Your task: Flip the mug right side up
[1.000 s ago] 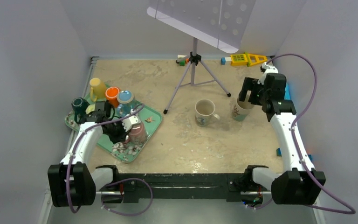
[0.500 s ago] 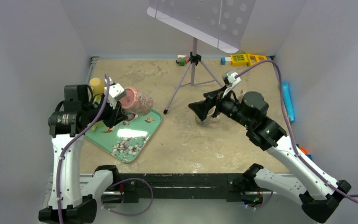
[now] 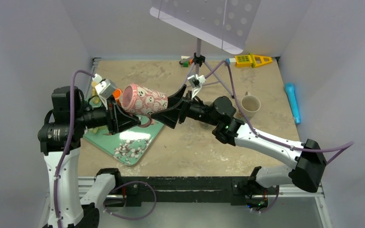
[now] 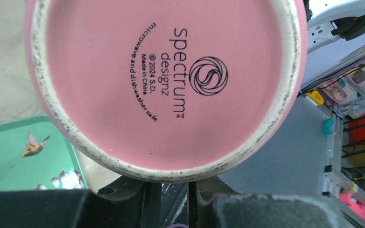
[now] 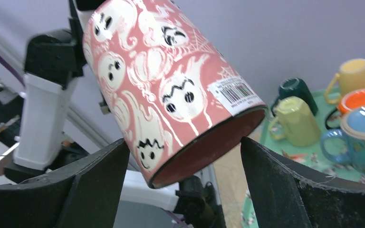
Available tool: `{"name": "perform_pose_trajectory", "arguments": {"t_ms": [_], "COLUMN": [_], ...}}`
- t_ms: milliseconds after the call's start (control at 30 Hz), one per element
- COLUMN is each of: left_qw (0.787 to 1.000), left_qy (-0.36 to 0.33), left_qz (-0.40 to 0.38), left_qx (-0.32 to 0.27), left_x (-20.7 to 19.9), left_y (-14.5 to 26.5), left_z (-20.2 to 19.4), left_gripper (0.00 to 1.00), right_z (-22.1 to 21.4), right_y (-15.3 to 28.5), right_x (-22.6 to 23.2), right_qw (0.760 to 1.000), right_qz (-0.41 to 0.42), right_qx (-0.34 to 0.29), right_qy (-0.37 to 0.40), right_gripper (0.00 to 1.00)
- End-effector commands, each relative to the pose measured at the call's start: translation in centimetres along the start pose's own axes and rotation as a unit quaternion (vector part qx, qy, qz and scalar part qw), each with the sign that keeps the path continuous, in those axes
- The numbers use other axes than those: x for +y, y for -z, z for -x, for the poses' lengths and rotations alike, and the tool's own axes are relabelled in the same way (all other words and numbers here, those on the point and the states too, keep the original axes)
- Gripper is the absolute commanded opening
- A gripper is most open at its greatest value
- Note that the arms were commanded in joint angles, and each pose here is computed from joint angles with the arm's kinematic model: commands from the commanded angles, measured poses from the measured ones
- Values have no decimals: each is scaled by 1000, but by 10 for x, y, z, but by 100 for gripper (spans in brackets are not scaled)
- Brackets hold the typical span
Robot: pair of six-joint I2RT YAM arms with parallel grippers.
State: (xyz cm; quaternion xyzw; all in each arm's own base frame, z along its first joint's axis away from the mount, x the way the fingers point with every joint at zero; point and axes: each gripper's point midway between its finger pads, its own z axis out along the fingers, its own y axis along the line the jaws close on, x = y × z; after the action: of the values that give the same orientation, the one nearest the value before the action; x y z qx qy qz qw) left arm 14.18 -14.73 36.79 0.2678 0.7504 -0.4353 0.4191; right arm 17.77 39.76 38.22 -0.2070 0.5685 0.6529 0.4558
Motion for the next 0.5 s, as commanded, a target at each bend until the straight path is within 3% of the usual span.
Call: {"name": "perform_pose_trajectory", "arguments": {"t_ms": [0,167,200,267,300,333,367,400,467], "left_qw": [995,998,998,999,999,999,998,996,985], "left_qy": [-73,-31,-29,-34,-38,-44,-68,-77,-86], "left_qz": [-51,-51,-47,-34,-24,-15,2,36,137], "left_qx": [-50,-24,-22,-20,-16,-9,3,18,51], "left_x": [-38,-26,-23,-17,-14,-12,-5,6,42], "left_y": [9,4,3,2,2,3,5,8,18], "left_z": [19,5,4,1,-2,-5,-10,-15,-26], "left_gripper": [0,0,0,0,0,26,65,95,100], "right_z": [61,67,67,67,68,69,75,78,83], "right_y": [-2,0,-2,-6,-6,-7,-10,-11,-2], "right_x": [75,95,96,94,92,86,71,53,12], "right_qw": [988,980,980,981,982,985,991,994,987], "right_qz": [131,175,179,174,166,145,92,32,-96], "right_qx": [-80,-89,-89,-86,-87,-83,-89,-85,-67], "right_qy": [19,27,26,24,24,29,43,65,114], "right_gripper": [83,64,53,8,0,0,0,0,0]}}
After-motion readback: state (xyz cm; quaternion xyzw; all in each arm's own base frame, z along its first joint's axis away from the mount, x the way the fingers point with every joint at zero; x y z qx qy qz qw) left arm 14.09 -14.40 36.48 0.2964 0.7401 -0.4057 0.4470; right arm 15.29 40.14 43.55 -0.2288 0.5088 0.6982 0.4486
